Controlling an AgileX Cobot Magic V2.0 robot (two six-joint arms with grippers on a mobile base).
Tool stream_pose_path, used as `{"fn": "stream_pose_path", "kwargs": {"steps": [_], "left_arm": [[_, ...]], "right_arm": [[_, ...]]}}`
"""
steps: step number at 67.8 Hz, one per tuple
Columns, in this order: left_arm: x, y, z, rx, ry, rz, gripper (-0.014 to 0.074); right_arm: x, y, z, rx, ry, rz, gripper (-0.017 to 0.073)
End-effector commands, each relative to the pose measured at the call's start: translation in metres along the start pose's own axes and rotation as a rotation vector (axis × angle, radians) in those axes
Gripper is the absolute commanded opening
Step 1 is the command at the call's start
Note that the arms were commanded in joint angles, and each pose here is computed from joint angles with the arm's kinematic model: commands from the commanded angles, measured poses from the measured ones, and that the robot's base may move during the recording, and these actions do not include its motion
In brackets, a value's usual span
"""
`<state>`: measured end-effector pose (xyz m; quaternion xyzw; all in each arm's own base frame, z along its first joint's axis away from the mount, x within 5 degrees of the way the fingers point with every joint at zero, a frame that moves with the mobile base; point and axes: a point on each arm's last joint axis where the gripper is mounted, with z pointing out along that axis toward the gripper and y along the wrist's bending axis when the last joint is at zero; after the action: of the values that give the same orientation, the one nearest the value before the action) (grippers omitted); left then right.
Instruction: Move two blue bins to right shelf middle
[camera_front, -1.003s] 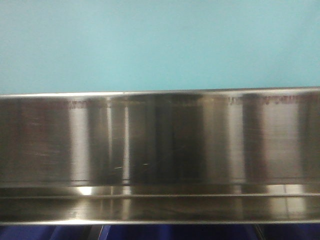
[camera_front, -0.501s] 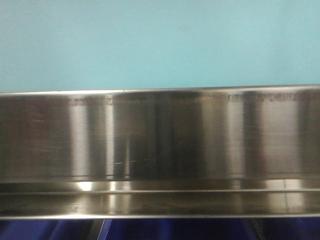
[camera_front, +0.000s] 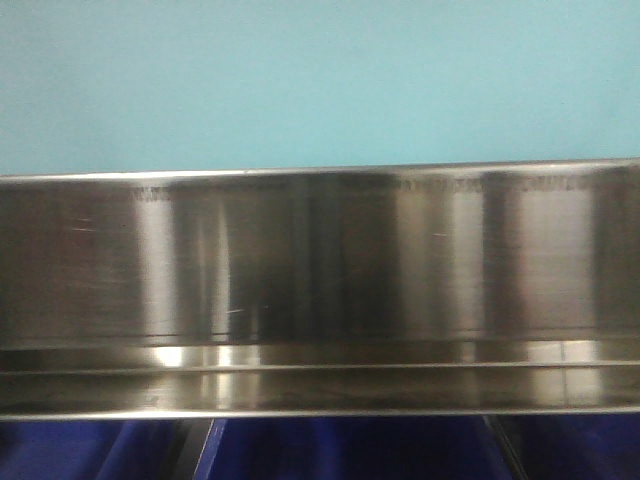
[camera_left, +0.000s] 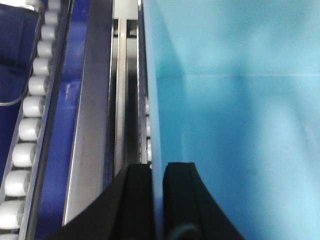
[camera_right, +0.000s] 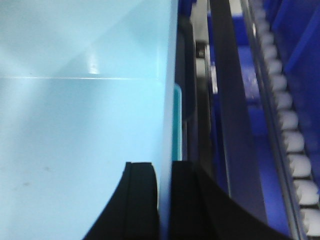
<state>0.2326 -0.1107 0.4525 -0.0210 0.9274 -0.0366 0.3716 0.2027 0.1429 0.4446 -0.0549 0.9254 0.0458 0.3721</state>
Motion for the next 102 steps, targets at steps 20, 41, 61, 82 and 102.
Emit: {"fn": "stream_pose_path", "kwargs": {"steps": [20,41,61,82,102], "left_arm": [[-0.002,-0.007,0.006,0.029,-0.018,-0.001,-0.0111],[-0.003,-0.009,0.01,0.032,-0.015,0.001,-0.0111],[-0.002,-0.011,0.015,0.02,0.0,0.006,-0.0111],[0.006,-0.015,0.032,0.006,0.064,0.018,-0.0111],[0.008,-0.018,0.042,-0.006,0.094,0.025,-0.0111]], "right_arm": [[-0.006,0.001,0.005,-0.041,-0.103,0.007,-0.0162],[-0.006,-0.01,0.008,0.015,-0.065,0.031,-0.0162],[0.003,-0.01,0.021,0.017,-0.025,0.031,-0.0162],[0.008,-0.009,0.03,0.021,-0.003,0.022,-0.0162],[0.009,-0.005,0.042,0.046,0.04,0.011,-0.0162]]}}
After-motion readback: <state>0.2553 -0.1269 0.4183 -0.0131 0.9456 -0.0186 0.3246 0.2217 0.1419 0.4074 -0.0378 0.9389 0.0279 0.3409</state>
